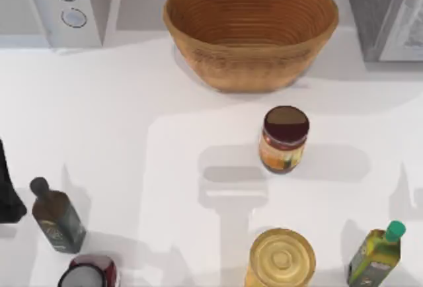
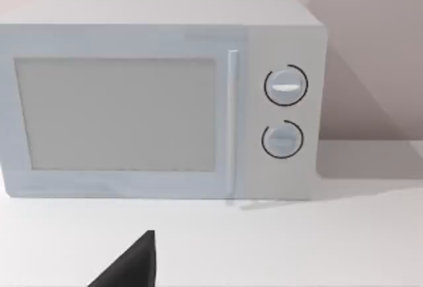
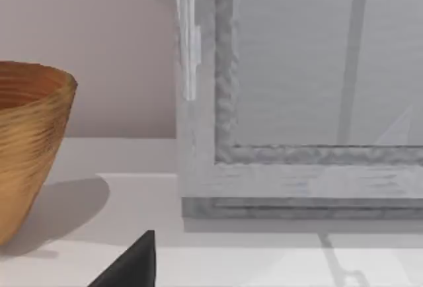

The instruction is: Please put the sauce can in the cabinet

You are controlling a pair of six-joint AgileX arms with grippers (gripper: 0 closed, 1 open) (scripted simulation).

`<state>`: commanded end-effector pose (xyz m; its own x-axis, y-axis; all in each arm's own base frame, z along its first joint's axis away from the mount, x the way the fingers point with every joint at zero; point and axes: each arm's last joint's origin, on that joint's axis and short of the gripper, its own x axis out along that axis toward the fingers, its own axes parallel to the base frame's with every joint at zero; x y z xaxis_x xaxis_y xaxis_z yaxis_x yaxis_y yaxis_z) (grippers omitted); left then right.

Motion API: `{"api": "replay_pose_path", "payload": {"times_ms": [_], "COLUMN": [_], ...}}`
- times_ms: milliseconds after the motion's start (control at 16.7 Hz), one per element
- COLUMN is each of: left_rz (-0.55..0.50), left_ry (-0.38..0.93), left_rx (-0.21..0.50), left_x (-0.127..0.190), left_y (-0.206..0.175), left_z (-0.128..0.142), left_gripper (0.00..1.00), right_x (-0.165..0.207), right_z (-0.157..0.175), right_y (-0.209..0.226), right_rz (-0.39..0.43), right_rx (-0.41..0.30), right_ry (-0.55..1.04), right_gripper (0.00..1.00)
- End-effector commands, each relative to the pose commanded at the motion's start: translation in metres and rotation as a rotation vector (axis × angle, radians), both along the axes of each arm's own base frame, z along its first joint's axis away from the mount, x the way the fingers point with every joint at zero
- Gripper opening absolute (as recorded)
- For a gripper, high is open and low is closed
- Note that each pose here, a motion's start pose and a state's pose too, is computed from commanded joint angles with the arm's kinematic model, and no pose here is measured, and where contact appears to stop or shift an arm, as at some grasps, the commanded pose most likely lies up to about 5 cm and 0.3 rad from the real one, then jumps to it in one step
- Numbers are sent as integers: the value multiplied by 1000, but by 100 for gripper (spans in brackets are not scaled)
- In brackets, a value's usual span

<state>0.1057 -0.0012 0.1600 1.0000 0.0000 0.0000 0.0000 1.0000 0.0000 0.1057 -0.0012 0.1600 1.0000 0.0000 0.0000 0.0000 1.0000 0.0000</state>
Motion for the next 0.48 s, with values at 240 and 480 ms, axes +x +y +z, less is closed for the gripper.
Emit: {"api": "replay_pose_path", "payload": {"times_ms": [240,480], "left_rz": [0,0], "left_ry": [0,0], "left_rx": [0,0], "left_x": [0,0], "left_y": [0,0], "left_z": [0,0], "left_gripper": [100,100], "right_x": [1,10], "right_z": [3,17], "right_y": [1,5], "right_rz": [19,136], "right_rx": [-12,-75], "right_ry": [11,70], "right_gripper": [100,100]}}
